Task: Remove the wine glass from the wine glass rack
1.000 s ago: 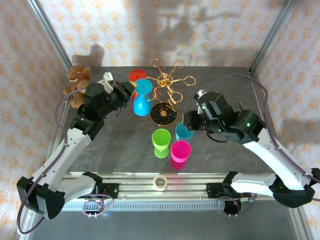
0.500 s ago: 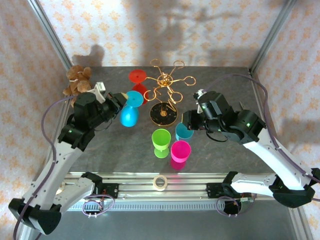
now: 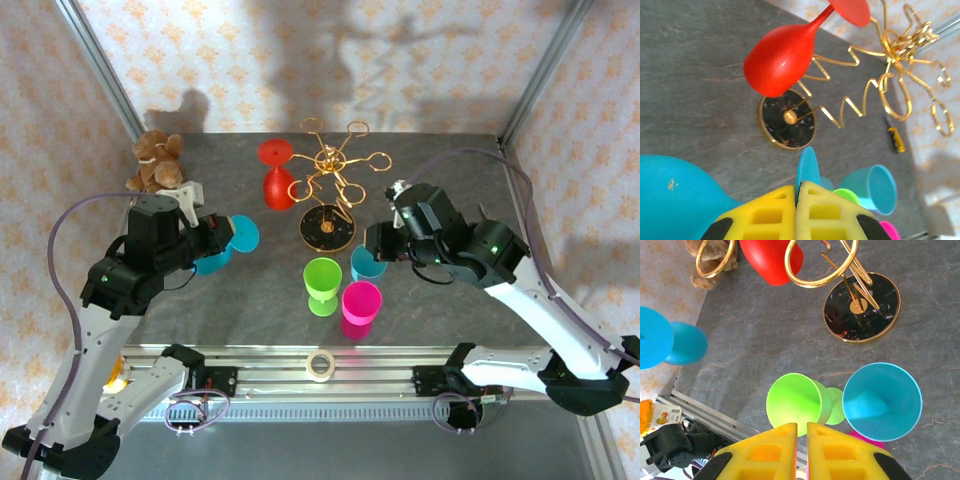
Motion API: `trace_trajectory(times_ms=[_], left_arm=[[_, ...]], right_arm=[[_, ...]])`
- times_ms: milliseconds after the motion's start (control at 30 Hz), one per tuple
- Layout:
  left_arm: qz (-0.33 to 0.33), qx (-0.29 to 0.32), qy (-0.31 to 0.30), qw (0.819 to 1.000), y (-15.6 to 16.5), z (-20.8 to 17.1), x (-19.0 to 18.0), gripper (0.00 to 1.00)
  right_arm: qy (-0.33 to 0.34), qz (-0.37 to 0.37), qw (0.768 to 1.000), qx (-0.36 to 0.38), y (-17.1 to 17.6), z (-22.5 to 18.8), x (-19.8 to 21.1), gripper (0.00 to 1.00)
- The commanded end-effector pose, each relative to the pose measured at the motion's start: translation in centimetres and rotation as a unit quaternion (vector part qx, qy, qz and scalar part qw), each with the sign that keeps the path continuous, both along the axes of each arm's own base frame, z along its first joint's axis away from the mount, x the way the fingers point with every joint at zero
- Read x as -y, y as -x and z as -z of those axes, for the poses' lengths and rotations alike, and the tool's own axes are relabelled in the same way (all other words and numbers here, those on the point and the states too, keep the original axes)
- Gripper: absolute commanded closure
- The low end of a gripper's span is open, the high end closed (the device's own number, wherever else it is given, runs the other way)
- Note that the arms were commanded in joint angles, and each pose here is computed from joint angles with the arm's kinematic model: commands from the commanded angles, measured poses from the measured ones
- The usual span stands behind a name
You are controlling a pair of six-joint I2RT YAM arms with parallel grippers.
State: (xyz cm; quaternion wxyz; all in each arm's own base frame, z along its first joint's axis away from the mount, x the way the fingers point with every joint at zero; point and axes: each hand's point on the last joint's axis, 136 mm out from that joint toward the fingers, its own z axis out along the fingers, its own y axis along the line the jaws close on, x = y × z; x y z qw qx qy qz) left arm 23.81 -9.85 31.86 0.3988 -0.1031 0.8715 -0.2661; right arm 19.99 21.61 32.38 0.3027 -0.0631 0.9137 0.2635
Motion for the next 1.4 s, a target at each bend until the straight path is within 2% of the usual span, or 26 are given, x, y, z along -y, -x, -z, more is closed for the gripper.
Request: trace_trajectory(times_ms=[0,167,400,867,1200,1367], left_arm=[[0.010,0.011,-0.080,0.997,1.3,-0.4,-1.8,1.00],[0.031,0.027,-0.138,0.990,1.4,-1.5,-2.5,1.00],[0.045,0.043,-0.230,0.971,1.3,-1.1,-4.1,1.00],[0.118,0.044,-0.343,0.931,2.7,1.4,-4.6,1.00],[0.137,0.079,-0.422,0.893,4.2,2.2,-5.4,1.00],[0.150,0.092,-0.477,0.861,4.1,2.6,-5.4,1.00]], right_arm=[[0.001,-0.003,1.000,0.005,0.1,0.1,0.3,0.87],[-0.004,-0.003,1.000,0.003,0.3,0.4,0.4,0.87],[-0.012,0.001,1.000,0.000,0.5,0.6,0.5,0.88],[-0.005,0.020,1.000,-0.007,0.7,0.9,1.4,0.90],[0.003,0.026,1.000,0.009,0.9,-0.2,1.8,0.92],[0.022,0.027,0.998,0.048,1.5,-1.4,1.4,0.92]])
